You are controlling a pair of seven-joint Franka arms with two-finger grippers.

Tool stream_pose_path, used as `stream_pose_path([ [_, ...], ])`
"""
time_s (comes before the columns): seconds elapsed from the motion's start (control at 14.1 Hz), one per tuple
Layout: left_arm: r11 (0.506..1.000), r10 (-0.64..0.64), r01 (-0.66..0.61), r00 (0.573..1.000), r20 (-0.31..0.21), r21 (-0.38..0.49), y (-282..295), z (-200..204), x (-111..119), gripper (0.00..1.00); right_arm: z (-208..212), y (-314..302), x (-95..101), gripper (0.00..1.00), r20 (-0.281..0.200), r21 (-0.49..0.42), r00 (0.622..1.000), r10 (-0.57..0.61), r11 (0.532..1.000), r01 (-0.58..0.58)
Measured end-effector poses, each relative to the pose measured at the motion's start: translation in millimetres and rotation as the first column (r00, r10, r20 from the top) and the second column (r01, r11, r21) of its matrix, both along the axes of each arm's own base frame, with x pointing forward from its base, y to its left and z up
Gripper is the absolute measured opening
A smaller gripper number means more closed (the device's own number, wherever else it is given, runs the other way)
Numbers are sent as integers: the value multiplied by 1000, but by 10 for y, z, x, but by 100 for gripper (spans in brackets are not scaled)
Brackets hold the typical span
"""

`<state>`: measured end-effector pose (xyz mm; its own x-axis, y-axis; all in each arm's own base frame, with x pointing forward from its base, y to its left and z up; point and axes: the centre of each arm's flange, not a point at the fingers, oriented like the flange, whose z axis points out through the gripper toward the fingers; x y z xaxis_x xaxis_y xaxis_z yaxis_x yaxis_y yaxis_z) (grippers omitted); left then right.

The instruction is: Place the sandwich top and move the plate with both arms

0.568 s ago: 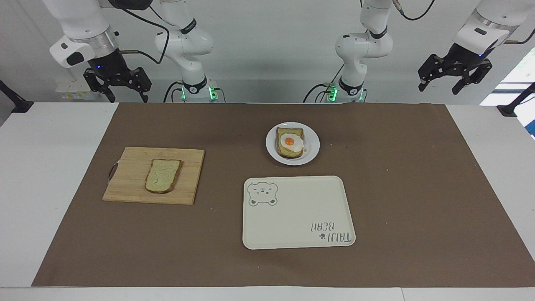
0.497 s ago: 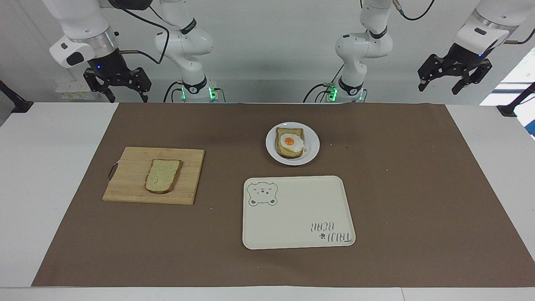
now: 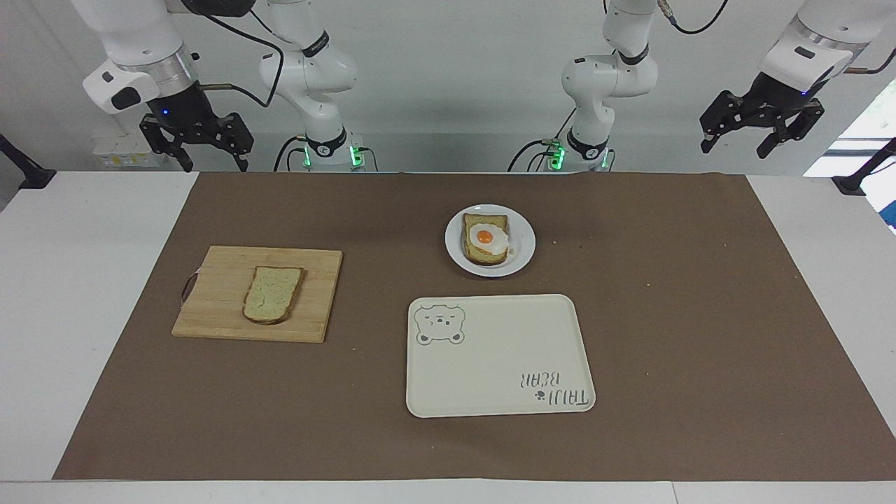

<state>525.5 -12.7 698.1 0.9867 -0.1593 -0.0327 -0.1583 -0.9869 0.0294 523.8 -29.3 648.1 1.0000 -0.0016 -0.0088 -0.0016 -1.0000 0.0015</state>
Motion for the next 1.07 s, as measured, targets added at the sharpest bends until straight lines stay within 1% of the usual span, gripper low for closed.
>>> stream_pose_path([
  [0.78, 1000, 0, 0, 1000, 0, 0, 0, 0, 0, 100, 2, 0, 0, 100, 1, 0, 1000, 0, 1000, 0],
  [1.07, 1000, 0, 0, 1000, 0, 0, 0, 0, 0, 100, 16, -1, 18, 100, 18, -1, 1000, 0, 1000, 0],
])
